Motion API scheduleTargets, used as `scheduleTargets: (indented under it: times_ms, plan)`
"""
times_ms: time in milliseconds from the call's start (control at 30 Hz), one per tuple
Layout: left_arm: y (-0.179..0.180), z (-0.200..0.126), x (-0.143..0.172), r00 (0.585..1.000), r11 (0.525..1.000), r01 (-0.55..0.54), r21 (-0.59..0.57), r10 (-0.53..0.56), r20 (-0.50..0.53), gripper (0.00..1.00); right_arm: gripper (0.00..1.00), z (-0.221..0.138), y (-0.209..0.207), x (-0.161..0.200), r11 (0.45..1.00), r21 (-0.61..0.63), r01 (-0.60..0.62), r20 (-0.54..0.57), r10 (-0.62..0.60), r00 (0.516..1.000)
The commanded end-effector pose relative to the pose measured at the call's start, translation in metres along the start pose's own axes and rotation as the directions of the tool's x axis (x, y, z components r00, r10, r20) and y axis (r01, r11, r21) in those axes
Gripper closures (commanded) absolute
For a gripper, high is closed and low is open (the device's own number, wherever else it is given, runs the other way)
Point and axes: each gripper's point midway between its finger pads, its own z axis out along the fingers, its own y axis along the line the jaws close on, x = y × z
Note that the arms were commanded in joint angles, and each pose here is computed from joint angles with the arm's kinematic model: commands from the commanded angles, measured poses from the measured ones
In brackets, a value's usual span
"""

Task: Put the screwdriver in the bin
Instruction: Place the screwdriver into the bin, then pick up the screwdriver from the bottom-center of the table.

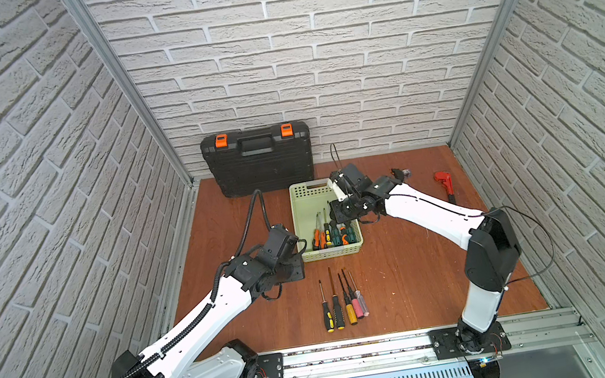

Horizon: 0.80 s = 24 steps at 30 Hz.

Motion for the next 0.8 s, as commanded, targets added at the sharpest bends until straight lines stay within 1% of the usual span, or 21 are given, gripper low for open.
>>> scheduleTargets:
  times_ms: [0, 67, 200, 267, 367, 433, 500, 600, 767]
  plan:
    - [-0.014, 0.01, 0.026, 0.996, 0.999, -0.013, 0.049, 0.017, -0.087, 0.49, 0.67, -0.009, 0.01, 0.003, 0.998, -0.061, -0.021, 0.026, 0.022, 0.999]
    - [-0.022, 0.013, 0.042, 0.99, 0.997, -0.043, 0.056, 0.05, -0.128, 0.49, 0.67, -0.015, 0.011, 0.008, 0.997, -0.072, -0.02, 0.035, 0.023, 0.999]
    - [-0.03, 0.02, 0.073, 0.976, 0.997, -0.067, 0.048, 0.075, -0.206, 0.5, 0.68, -0.028, 0.013, 0.014, 0.997, -0.082, -0.015, 0.065, 0.02, 0.998]
    - [-0.032, 0.023, 0.087, 0.972, 0.998, -0.052, 0.037, 0.059, -0.228, 0.51, 0.68, -0.033, 0.013, 0.015, 0.996, -0.088, -0.015, 0.08, 0.022, 0.997]
    - [-0.041, 0.029, 0.103, 0.971, 0.998, -0.01, 0.054, 0.023, -0.239, 0.51, 0.68, -0.037, 0.013, 0.018, 0.995, -0.098, -0.02, 0.095, 0.03, 0.995]
    - [-0.047, 0.033, 0.109, 0.97, 0.998, 0.002, 0.06, 0.013, -0.242, 0.5, 0.68, -0.037, 0.013, 0.019, 0.995, -0.099, -0.021, 0.096, 0.03, 0.995]
    - [-0.049, 0.037, 0.114, 0.969, 0.999, -0.006, 0.038, 0.015, -0.248, 0.49, 0.68, -0.035, 0.012, 0.022, 0.995, -0.098, -0.019, 0.091, 0.028, 0.995]
    - [-0.047, 0.043, 0.12, 0.963, 1.0, -0.027, -0.007, 0.025, -0.267, 0.49, 0.68, -0.032, 0.013, 0.025, 0.994, -0.109, -0.016, 0.084, 0.025, 0.996]
    - [-0.042, 0.054, 0.132, 0.956, 0.999, -0.029, -0.024, 0.021, -0.291, 0.5, 0.68, -0.026, 0.01, 0.033, 0.994, -0.107, -0.021, 0.066, 0.028, 0.997]
